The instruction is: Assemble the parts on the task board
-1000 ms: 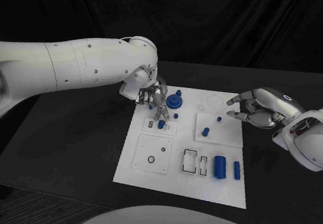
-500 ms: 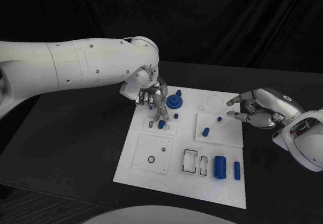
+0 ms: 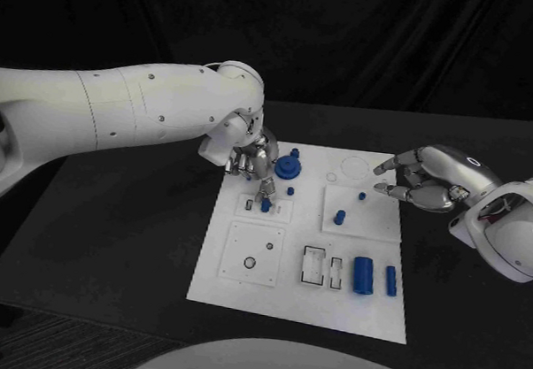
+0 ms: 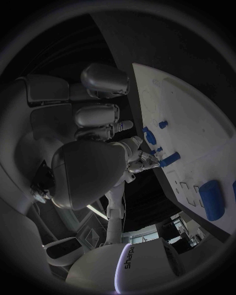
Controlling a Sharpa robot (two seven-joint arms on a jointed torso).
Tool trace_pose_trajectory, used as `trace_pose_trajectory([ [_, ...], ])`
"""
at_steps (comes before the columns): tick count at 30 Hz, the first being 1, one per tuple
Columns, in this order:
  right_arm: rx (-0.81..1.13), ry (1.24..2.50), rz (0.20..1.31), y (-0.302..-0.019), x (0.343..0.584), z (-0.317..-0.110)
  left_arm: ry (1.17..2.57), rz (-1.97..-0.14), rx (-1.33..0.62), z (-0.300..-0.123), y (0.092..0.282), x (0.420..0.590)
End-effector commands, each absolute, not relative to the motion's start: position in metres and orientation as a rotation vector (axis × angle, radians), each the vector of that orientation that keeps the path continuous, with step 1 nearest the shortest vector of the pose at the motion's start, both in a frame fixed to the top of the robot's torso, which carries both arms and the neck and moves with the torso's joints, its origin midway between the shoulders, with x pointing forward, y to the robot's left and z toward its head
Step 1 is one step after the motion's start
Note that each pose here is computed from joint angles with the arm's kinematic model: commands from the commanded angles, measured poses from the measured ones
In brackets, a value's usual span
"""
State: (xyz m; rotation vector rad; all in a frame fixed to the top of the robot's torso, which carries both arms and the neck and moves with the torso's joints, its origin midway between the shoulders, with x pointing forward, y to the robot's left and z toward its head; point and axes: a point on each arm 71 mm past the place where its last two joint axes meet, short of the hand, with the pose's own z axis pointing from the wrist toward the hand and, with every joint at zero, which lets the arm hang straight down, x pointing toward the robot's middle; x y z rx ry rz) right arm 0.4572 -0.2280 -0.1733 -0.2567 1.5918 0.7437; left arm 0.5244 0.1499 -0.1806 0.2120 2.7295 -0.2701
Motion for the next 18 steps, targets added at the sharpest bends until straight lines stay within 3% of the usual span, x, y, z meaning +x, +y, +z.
trace_pose_trajectory([
  [1, -0.246, 1.607, 0.731, -0.2286, 0.4574, -0.1753, 2.736, -0.314, 0.237, -0.1792, 0.1458, 0.5227],
  [18, -0.246, 1.620, 0.729, -0.2284, 0.4573, -0.1772, 2.741, -0.311, 0.242, -0.1812, 0.1443, 0.5222],
])
